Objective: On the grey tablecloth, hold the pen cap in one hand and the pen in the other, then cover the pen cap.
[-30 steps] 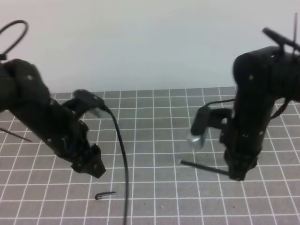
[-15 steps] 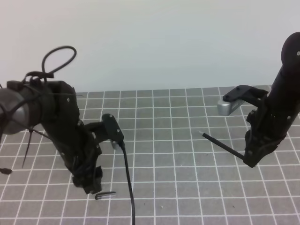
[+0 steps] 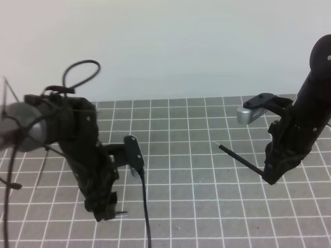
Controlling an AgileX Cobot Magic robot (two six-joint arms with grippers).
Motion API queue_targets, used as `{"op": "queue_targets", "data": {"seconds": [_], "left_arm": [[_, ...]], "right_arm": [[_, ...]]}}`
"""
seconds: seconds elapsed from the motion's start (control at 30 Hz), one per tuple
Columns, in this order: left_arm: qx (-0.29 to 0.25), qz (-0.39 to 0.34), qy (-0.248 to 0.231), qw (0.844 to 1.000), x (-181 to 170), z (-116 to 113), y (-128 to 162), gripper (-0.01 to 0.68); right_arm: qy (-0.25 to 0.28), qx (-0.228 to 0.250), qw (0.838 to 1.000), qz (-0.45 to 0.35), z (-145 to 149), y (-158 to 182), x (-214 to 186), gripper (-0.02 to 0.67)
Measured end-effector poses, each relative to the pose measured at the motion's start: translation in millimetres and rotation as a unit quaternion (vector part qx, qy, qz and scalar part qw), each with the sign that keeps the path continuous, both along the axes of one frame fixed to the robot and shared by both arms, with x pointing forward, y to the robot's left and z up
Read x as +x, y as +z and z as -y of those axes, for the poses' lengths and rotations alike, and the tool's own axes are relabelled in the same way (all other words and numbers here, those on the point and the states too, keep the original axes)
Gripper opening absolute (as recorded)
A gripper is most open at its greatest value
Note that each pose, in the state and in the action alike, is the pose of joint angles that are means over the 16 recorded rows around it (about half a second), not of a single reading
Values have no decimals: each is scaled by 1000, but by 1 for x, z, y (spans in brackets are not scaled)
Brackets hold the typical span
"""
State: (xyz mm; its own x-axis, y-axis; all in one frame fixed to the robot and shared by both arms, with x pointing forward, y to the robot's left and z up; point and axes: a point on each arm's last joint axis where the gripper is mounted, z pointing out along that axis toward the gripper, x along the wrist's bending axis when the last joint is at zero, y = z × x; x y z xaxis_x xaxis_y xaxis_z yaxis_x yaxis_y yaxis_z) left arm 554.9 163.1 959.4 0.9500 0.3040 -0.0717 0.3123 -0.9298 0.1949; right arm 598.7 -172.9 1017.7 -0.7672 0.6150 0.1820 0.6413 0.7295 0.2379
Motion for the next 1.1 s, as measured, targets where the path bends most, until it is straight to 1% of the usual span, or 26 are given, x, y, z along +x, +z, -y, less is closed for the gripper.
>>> {"op": "queue_targets", "data": {"seconds": [0.23, 0.53, 0.7, 0.87, 1.0, 1.1], "left_arm": [[8, -2, -24, 1000, -5, 5, -12, 287], [14, 9, -27, 1000, -14, 1, -29, 249], [14, 20, -26, 999, -16, -2, -33, 196], [15, 31, -28, 999, -17, -3, -31, 139], [15, 51, -34, 998, -16, -4, -18, 91], [14, 79, -40, 996, -16, -5, -4, 72]], "right_arm": [[-15, 4, 1000, -5, -1, 0, 0, 66], [-22, 5, 1000, -8, -1, 0, 0, 66], [-22, 5, 1000, -8, -1, 1, 0, 66], [-23, 6, 1000, -8, -1, 1, 0, 66], [-26, 11, 1000, -8, -2, 3, -1, 66], [-28, 17, 999, -4, -3, 7, -3, 66]]}}
